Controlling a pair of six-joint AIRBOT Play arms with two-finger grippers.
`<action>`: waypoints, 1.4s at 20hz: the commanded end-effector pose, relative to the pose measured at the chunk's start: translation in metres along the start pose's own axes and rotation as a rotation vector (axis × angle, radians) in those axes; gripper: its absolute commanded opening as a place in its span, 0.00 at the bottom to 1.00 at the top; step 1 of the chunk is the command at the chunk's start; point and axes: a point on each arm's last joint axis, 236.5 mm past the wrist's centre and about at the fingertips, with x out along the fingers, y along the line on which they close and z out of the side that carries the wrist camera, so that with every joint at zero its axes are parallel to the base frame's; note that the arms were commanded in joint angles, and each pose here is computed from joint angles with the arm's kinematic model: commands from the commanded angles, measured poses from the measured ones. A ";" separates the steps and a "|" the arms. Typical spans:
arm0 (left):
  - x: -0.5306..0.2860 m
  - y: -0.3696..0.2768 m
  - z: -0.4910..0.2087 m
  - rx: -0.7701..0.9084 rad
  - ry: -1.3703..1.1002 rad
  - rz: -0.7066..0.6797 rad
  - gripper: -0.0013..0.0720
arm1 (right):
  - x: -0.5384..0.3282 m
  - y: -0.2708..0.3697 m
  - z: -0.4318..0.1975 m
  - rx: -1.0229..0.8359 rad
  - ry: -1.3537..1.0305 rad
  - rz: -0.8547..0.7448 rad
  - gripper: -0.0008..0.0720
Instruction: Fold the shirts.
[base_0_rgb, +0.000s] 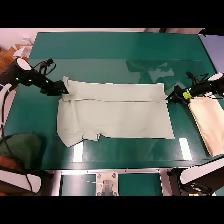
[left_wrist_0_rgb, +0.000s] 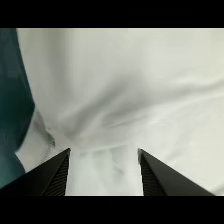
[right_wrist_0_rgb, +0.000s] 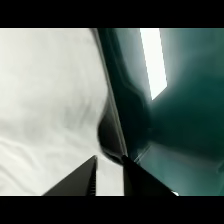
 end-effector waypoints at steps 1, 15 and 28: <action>-0.013 -0.007 -0.019 -0.070 0.098 -0.037 0.70 | -0.014 0.007 -0.013 0.017 0.039 0.023 0.03; -0.075 -0.007 -0.120 -0.192 0.040 0.023 0.71 | -0.013 -0.024 -0.111 0.183 -0.078 -0.061 0.71; 0.005 -0.006 -0.248 -0.334 0.214 -0.037 0.71 | -0.022 0.002 -0.183 0.214 -0.138 -0.052 0.25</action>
